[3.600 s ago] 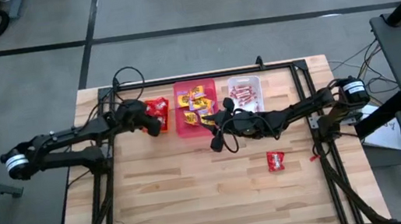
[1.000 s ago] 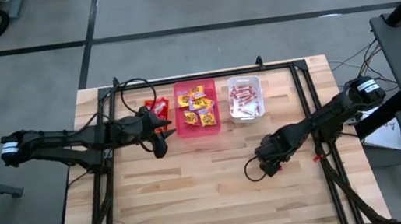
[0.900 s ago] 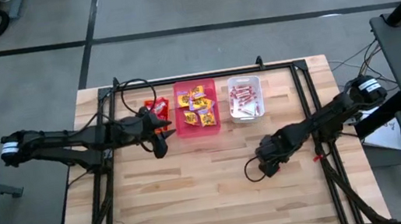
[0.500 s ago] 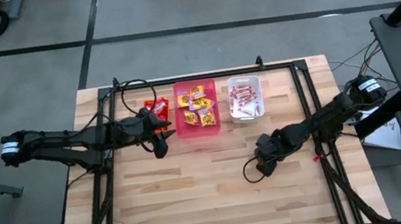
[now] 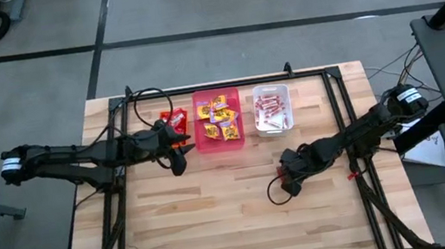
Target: Organize candy in baskets
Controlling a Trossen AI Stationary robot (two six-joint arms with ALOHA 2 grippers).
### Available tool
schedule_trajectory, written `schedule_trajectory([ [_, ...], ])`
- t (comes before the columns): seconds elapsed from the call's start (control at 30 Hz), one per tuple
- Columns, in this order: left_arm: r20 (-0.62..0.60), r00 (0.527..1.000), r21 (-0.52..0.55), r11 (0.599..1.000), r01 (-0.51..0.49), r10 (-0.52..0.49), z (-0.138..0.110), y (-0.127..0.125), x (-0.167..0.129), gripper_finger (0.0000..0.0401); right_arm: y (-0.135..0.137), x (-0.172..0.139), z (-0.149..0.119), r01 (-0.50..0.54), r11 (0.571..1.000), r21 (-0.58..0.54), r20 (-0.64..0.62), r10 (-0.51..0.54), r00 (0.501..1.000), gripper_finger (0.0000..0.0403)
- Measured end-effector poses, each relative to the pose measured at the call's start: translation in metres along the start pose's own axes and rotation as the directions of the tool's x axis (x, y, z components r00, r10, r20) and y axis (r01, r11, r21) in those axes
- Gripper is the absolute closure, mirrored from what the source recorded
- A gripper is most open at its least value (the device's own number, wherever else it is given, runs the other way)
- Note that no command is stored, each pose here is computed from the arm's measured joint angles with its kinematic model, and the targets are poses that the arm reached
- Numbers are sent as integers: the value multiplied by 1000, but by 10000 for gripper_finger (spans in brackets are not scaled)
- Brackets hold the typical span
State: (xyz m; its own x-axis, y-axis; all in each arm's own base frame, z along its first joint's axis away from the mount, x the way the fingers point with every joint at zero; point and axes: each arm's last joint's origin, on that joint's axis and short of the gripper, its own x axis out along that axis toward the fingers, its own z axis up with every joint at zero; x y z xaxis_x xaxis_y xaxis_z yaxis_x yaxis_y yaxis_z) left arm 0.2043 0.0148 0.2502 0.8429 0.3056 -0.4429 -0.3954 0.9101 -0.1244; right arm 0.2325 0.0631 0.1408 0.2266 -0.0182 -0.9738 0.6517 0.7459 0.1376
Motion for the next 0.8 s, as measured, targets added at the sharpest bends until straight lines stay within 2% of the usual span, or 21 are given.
schedule_trajectory([
  [0.2,17,1000,-5,1000,5,-5,2,0,0,250,1,-3,1,-16,999,-44,18,17,1000,393],
  [0.33,18,1000,-5,1000,7,-7,2,-1,0,250,11,-18,9,-122,987,-105,89,132,987,394],
  [0.47,18,1000,5,1000,11,-11,2,-2,0,250,31,-42,29,-278,936,-215,228,325,918,394],
  [0.57,25,1000,20,1000,12,-13,2,-2,-1,250,41,-60,52,-329,901,-282,333,414,847,394],
  [0.7,67,997,47,999,22,-25,8,-1,-10,250,48,-80,89,-273,879,-391,428,437,791,394],
  [0.8,112,993,59,998,31,-37,15,1,-22,250,52,-91,120,-156,873,-462,509,404,760,394],
])
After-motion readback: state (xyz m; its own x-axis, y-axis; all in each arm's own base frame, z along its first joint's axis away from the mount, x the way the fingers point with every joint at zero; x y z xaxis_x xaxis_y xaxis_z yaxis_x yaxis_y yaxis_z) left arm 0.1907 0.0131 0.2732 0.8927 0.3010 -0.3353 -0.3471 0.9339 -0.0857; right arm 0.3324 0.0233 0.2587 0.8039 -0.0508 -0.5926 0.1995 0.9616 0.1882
